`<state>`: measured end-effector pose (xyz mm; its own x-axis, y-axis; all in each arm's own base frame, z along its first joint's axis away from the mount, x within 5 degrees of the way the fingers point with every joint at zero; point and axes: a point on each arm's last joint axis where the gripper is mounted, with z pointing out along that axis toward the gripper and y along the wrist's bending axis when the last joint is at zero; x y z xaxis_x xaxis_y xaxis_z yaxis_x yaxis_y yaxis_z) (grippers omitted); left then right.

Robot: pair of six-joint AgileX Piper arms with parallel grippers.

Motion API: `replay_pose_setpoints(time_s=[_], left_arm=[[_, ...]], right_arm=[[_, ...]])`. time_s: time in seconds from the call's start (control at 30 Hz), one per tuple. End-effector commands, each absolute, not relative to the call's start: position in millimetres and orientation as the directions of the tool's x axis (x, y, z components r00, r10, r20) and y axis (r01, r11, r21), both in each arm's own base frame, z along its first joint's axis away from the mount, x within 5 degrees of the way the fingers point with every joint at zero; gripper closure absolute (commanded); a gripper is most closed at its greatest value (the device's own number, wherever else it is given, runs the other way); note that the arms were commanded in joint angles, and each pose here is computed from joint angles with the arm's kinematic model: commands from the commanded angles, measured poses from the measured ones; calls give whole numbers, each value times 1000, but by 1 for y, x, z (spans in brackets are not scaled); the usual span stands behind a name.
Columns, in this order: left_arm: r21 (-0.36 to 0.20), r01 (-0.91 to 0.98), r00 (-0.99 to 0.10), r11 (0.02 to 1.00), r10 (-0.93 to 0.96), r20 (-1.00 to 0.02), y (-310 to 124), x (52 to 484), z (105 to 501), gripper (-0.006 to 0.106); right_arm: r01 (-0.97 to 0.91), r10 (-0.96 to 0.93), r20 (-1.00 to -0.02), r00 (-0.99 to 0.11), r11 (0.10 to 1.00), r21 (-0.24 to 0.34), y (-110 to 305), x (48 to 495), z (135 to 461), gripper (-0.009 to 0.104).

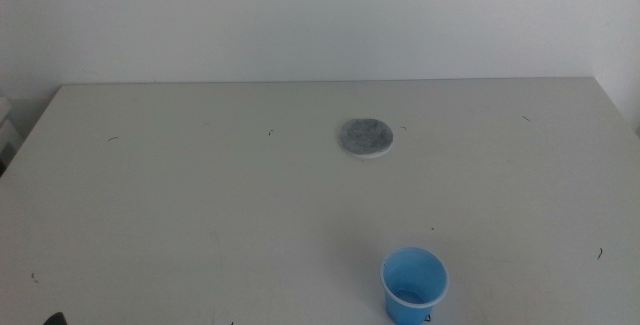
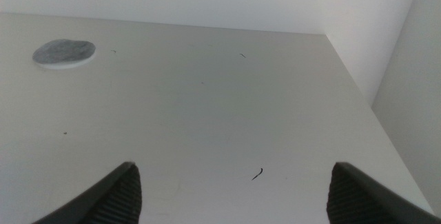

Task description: Place an empty cup on a cup mat.

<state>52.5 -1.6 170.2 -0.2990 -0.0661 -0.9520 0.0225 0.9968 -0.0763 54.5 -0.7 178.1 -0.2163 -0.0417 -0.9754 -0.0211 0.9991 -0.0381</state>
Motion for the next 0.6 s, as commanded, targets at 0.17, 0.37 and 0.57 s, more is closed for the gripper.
replay_pose_setpoints(time_s=[0.17,0.37,0.57], left_arm=[[-89,29,-226,996,-81,-971,-2,54,178,-5],[-89,29,-226,996,-81,-971,-2,54,178,-5],[-89,29,-226,996,-81,-971,-2,54,178,-5]], right_arm=[[-13,-64,-995,-72,998,-63,-1,50,212,10],[-1,-62,-990,-130,998,-62,-3,49,235,10],[4,-61,-984,-168,998,-63,-3,55,269,10]])
